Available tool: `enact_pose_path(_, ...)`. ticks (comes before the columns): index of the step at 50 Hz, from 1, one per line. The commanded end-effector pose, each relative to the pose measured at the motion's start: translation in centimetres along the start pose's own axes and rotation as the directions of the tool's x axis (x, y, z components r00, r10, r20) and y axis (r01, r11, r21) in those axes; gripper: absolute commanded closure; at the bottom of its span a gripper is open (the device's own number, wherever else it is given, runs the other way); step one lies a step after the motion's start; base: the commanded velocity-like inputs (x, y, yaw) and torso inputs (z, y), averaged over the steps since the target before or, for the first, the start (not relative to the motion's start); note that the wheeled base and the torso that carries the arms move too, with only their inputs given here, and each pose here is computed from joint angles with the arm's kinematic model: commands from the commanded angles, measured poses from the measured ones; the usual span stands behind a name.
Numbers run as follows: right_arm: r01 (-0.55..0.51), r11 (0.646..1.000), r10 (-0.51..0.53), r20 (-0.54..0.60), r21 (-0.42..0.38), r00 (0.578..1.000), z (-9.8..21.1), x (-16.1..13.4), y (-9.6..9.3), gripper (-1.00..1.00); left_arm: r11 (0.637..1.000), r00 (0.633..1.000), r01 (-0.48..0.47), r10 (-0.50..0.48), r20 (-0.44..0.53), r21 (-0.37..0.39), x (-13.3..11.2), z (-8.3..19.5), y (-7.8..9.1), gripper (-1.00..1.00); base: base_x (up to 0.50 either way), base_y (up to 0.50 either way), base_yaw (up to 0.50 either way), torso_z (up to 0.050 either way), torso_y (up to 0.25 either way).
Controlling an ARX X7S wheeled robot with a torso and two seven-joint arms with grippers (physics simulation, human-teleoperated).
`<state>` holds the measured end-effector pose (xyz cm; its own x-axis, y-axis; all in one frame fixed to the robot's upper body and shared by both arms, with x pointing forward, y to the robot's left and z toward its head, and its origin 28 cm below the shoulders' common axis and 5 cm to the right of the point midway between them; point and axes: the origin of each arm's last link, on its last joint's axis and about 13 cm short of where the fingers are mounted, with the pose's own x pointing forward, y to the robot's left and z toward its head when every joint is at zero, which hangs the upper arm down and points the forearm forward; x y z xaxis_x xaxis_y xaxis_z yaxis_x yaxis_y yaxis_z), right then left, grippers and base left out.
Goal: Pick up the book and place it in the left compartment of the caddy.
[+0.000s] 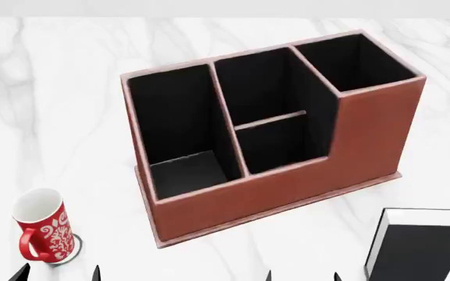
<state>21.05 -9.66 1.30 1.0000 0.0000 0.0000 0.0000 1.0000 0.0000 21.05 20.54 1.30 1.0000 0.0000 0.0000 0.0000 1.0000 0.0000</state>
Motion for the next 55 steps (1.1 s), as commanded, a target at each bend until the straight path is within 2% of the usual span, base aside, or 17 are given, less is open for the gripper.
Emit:
enact_pose_path(1, -0.001, 1.0, 0.001, -0.003, -0.007, 1.0, -0.1, 0.0, 0.1, -1.0, 1.0, 1.0, -0.002, 0.002, 0.0, 0.0, 0.0, 0.0, 0.0, -1.0, 0.0, 0.0, 0.0, 0.0, 0.0)
enact_pose_path(21, -0.007, 1.0, 0.007, -0.006, -0.014, 1.0, 0.7, -0.2, 0.2, -1.0, 1.0, 1.0, 0.001, -0.002, 0.017, 0.012, -0.1, 0.0, 0.0, -1.0, 0.0, 0.0, 0.0, 0.0, 0.0)
enact_pose_path(26, -0.007, 0.999, 0.008, -0.016, 0.046, 1.0, 4.1, 0.1, 0.1, -1.0, 1.0, 1.0, -0.005, 0.005, 0.018, 0.008, -0.1, 0.0, 0.0, -1.0, 0.0, 0.0, 0.0, 0.0, 0.0)
enact_pose_path(30, -0.02, 1.0, 0.02, -0.003, -0.008, 1.0, 6.7, 1.2, 0.1, -1.0, 1.0, 1.0, -0.006, 0.006, 0.017, 0.008, -0.1, 0.0, 0.1, -1.0, 0.0, 0.0, 0.0, 0.0, 0.0)
enact_pose_path(36, -0.038, 0.999, 0.039, 0.057, -0.031, 0.998, 10.1, 2.2, 0.1, -1.0, 1.0, 1.0, -0.01, 0.01, 0.015, 0.011, 0.0, -0.1, 0.0, -1.0, 0.0, 0.0, 0.0, 0.0, 0.0)
enact_pose_path(44, -0.034, 0.997, 0.039, 0.071, -0.072, 0.997, 12.1, 2.7, 0.1, -1.0, 1.0, 1.0, -0.013, 0.013, 0.018, 0.012, 0.0, -0.1, 0.1, -1.0, 0.0, 0.0, 0.0, 0.0, 0.0)
enact_pose_path(55, -0.035, 0.996, 0.04, 0.065, -0.086, 0.997, 12.1, 3.1, -0.1, -1.0, 1.0, 1.0, -0.014, 0.014, 0.02, 0.014, 0.1, -0.1, 0.1, -1.0, 0.0, 0.0, 0.0, 0.0, 0.0)
